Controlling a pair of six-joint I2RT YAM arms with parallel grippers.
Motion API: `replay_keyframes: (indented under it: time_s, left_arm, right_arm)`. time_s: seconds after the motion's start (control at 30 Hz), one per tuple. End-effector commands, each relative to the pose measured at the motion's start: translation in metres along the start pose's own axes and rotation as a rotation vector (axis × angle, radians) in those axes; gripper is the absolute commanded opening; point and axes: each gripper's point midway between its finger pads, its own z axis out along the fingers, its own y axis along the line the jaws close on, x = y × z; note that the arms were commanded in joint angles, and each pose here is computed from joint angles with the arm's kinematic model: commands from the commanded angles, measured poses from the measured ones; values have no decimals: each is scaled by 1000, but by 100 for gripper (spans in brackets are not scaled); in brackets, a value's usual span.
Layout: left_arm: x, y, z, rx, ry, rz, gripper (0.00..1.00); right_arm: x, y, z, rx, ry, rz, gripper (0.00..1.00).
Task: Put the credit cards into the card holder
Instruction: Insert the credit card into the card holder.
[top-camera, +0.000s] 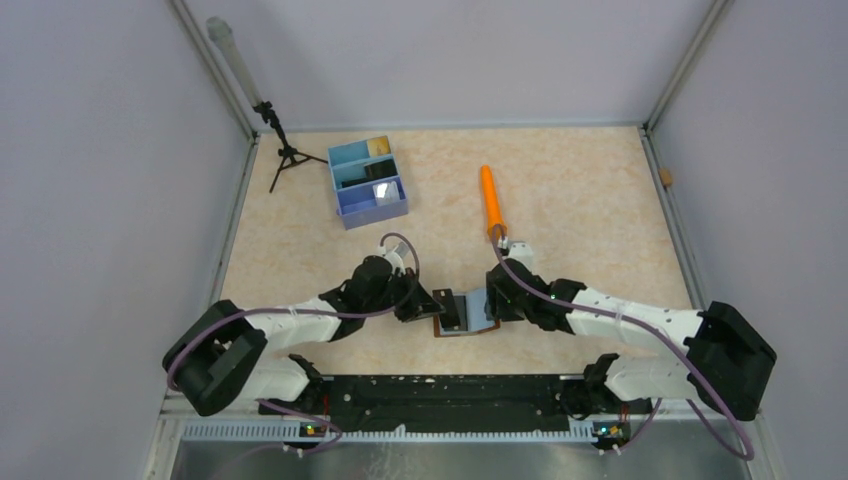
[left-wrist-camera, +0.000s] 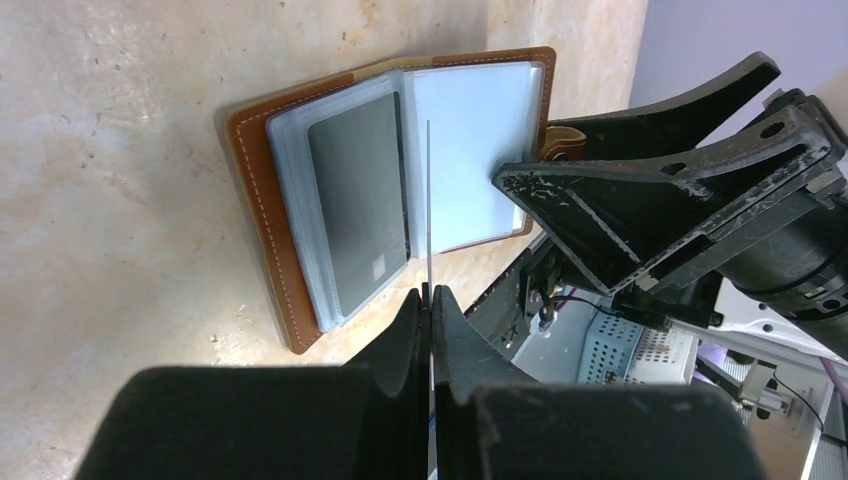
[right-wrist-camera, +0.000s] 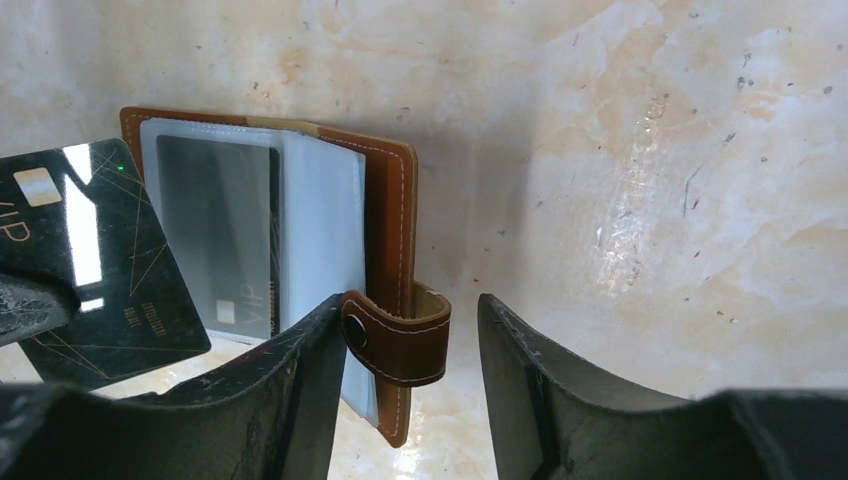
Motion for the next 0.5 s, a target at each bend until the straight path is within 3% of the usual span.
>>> replay_keyframes:
  time_s: [0.0, 0.3, 0.47]
  left_arm:
    - [-9, -17, 6, 45, -16, 32, 0]
    - [-9, -22, 23, 51, 14, 53, 0]
    - [-5, -17, 34, 68, 37, 42, 0]
  right_arm:
    - [-15, 5, -3, 17, -47, 22, 48]
    - [-10, -4, -2, 56, -36, 33, 27]
    - [-7, -6, 0, 62, -32, 33, 21]
